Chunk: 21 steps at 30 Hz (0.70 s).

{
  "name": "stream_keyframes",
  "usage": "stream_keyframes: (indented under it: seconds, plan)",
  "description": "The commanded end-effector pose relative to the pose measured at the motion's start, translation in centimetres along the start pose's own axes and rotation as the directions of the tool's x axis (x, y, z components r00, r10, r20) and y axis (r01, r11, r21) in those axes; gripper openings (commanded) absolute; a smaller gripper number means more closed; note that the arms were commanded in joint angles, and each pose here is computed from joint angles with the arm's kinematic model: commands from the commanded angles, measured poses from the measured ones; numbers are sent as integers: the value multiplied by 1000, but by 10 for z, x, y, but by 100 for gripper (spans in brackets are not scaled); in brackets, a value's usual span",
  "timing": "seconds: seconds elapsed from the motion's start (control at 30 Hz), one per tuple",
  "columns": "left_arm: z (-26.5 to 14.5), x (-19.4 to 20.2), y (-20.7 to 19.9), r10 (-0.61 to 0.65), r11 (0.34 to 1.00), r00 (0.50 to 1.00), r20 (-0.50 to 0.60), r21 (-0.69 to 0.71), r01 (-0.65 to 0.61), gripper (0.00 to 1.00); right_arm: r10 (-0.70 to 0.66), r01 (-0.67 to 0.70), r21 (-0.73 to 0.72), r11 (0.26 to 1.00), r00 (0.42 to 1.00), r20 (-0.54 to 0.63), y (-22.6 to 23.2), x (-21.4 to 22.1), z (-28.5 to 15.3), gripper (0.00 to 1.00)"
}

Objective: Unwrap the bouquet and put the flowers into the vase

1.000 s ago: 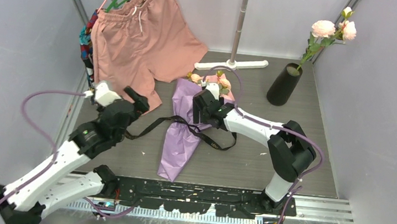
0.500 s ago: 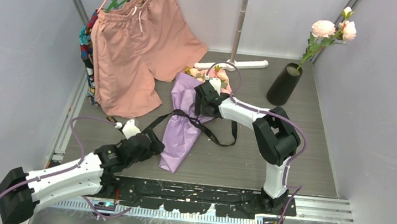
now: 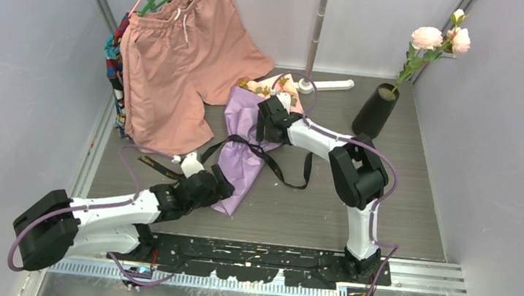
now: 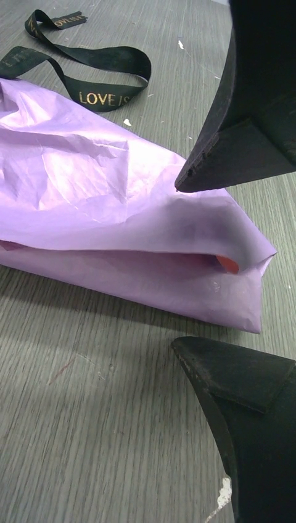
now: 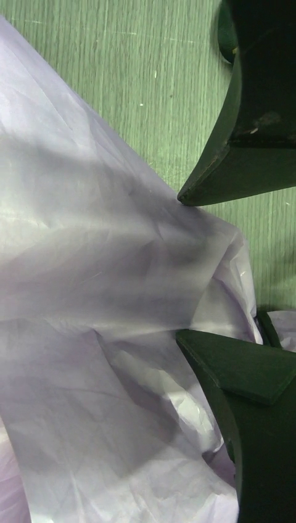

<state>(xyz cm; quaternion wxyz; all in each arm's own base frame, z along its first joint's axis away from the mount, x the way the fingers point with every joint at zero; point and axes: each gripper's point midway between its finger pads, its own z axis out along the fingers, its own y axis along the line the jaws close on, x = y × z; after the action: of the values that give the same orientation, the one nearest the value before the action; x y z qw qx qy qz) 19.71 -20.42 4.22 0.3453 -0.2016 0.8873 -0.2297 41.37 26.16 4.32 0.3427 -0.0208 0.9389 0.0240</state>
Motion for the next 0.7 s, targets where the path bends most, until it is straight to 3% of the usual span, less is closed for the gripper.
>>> stream_keyframes:
  seconds: [0.0,0.13,0.4,0.67]
  plan:
    - [-10,-18,-16,-3,999,999,55,45,0,87,-17,26,-69,997,992,126,15,-38,-55,78]
    - [-31,-37,-15,10,999,994,108,47,-15,87,-56,73,-105,992,986,154,33,-40,-82,78]
    - [-73,-80,-13,33,997,970,241,61,-49,87,-151,170,-110,979,975,164,67,-24,-95,77]
    - [-62,-69,-61,-15,973,982,187,229,-28,86,-184,196,-81,977,973,142,72,-14,-69,70]
